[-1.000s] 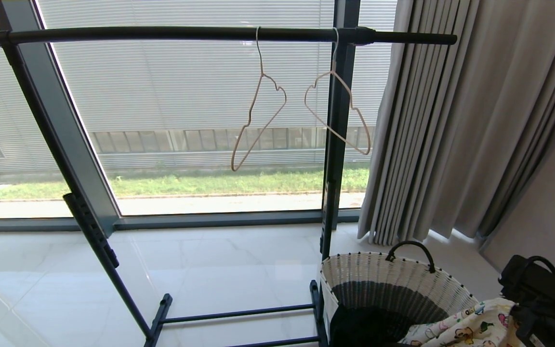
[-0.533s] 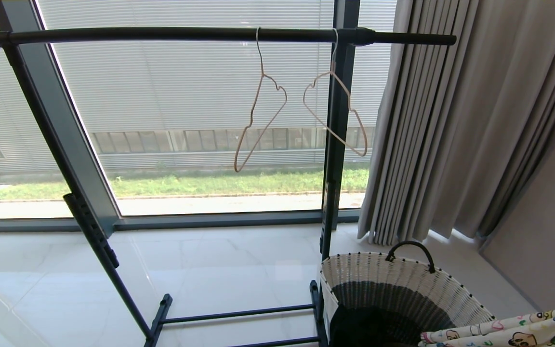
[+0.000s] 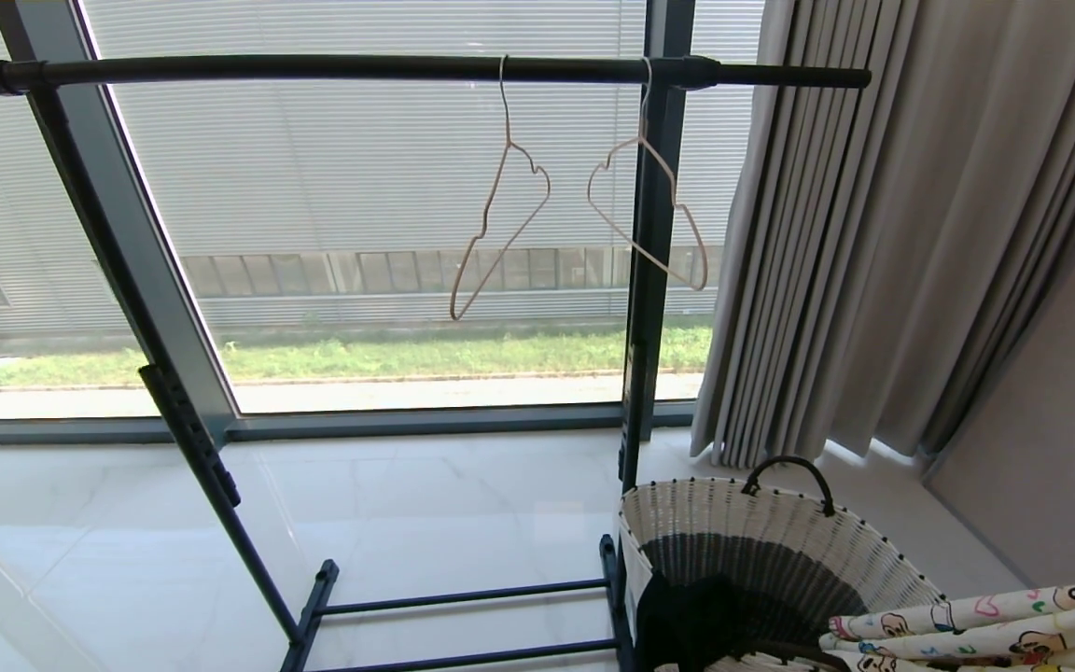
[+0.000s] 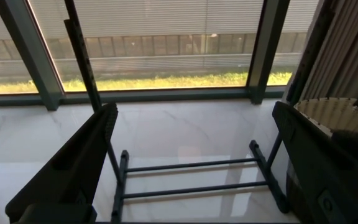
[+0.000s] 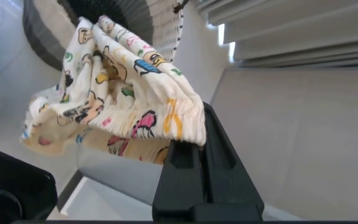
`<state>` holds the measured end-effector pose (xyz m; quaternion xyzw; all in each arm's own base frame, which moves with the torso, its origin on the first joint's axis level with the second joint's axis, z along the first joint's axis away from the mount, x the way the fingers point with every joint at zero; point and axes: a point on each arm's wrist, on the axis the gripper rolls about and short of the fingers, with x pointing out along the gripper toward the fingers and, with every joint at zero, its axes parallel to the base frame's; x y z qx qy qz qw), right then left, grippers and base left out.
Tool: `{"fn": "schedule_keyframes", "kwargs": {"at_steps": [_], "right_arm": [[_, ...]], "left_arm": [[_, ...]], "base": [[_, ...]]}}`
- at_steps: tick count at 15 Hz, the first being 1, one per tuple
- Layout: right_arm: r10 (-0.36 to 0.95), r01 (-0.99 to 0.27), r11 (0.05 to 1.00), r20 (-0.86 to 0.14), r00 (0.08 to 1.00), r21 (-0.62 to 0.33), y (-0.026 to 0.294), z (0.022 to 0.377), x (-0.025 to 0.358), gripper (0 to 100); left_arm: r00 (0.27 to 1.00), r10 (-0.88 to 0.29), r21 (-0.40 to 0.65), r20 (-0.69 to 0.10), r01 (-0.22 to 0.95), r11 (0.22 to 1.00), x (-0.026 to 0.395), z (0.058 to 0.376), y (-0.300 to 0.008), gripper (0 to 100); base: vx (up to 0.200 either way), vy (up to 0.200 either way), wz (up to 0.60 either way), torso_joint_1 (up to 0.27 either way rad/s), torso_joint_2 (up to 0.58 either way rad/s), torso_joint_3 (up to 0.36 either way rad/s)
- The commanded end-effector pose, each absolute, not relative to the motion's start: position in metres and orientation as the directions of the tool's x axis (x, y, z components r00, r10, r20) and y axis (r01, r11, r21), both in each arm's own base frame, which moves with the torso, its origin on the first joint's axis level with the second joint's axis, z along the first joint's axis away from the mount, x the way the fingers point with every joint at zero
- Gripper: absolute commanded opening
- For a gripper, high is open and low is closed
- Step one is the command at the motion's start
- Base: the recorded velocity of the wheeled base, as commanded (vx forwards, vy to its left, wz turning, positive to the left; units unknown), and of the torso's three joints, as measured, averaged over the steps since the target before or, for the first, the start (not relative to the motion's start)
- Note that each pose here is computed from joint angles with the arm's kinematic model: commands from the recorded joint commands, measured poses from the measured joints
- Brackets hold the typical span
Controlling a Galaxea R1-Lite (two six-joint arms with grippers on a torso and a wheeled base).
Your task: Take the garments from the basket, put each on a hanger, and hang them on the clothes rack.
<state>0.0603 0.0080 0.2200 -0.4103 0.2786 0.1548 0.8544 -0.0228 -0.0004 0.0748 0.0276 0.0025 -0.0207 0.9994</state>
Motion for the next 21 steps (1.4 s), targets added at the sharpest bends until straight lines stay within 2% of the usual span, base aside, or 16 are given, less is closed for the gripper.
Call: {"fn": "schedule_keyframes", "kwargs": {"at_steps": [1, 9, 17, 20, 21], "right_arm": [[0.043, -0.502, 0.61, -0.607, 0.793, -0.613, 0.009, 0.22, 0.061, 0], [0.106, -0.558, 0.566, -0.617, 0.78, -0.607, 0.014, 0.219, 0.063, 0], [0.138, -0.568, 0.552, -0.605, 0.784, -0.61, 0.019, 0.228, 0.07, 0], [0.213, -0.593, 0.567, -0.594, 0.776, -0.571, 0.028, 0.243, 0.088, 0], [0.254, -0.598, 0.58, -0.576, 0.777, -0.553, 0.033, 0.248, 0.093, 0]], "left_arm": [[0.999, -0.041, 0.057, -0.008, 0.042, 0.998, -0.023, 0.075, 0.0, 100], [0.999, -0.041, 0.057, -0.006, 0.042, 0.998, -0.023, 0.075, 0.0, 100], [0.999, -0.043, 0.095, -0.005, 0.043, 0.995, -0.023, 0.075, 0.0, 100], [0.997, -0.069, 0.008, -0.044, 0.069, 0.998, -0.018, 0.08, 0.0, 100], [0.99, -0.142, -0.042, -0.025, 0.141, 0.989, -0.012, 0.11, 0.0, 100]], "base": [[-0.2, 0.0, 0.0, -0.002, 0.0, 0.007], [-0.2, 0.0, 0.0, 0.001, 0.0, 0.005], [0.0, 0.0, 0.0, 0.0, 0.0, 0.0], [0.0, 0.0, 0.0, 0.0, 0.0, 0.0], [0.0, 0.0, 0.0, 0.0, 0.0, 0.0]]}}
